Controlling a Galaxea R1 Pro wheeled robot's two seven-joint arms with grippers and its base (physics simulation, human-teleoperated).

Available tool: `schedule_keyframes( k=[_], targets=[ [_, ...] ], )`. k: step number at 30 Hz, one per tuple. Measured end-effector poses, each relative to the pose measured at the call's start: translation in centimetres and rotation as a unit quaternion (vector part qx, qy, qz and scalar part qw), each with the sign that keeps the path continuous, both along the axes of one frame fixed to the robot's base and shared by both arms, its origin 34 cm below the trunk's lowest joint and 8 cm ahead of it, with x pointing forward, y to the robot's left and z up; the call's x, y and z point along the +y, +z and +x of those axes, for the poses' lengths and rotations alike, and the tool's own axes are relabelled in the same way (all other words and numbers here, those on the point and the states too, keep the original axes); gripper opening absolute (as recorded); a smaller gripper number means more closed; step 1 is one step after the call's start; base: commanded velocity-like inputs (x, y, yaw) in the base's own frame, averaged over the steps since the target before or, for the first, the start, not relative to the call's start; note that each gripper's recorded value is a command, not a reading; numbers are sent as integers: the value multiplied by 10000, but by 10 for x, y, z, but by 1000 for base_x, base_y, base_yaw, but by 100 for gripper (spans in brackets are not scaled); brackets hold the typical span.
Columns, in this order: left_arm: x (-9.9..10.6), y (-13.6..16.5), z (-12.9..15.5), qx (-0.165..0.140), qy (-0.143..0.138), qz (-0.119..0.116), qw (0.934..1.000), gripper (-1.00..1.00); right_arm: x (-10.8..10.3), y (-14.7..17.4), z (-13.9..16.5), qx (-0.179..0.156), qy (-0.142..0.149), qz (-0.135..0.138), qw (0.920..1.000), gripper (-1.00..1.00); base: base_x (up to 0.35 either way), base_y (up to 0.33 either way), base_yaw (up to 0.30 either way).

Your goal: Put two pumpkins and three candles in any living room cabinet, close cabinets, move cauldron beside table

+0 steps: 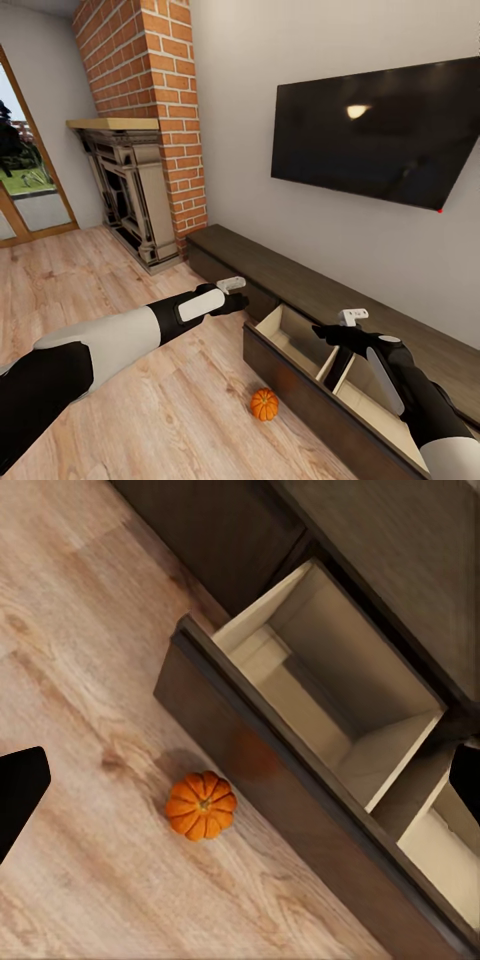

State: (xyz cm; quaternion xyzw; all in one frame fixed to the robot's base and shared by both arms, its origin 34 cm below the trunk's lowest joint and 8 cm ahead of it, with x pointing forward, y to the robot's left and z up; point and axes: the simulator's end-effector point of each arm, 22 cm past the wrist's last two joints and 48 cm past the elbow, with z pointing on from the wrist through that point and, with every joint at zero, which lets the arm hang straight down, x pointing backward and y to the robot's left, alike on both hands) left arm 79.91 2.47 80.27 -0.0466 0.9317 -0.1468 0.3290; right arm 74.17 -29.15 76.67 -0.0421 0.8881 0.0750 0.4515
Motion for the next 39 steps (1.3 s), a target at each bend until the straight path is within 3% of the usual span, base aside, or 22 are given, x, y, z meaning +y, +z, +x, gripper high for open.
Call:
schedule_keyframes(
  k=[13, 39],
  targets=[
    [1, 13, 0, -103, 10, 4, 9999, 100, -1, 10, 0, -115, -12, -1, 9999, 100, 133, 0, 0],
    [2, 32, -1, -247, 18, 7, 9997, 100, -2, 26, 2, -309, -29, -11, 9995, 100, 4, 0, 7]
  ],
)
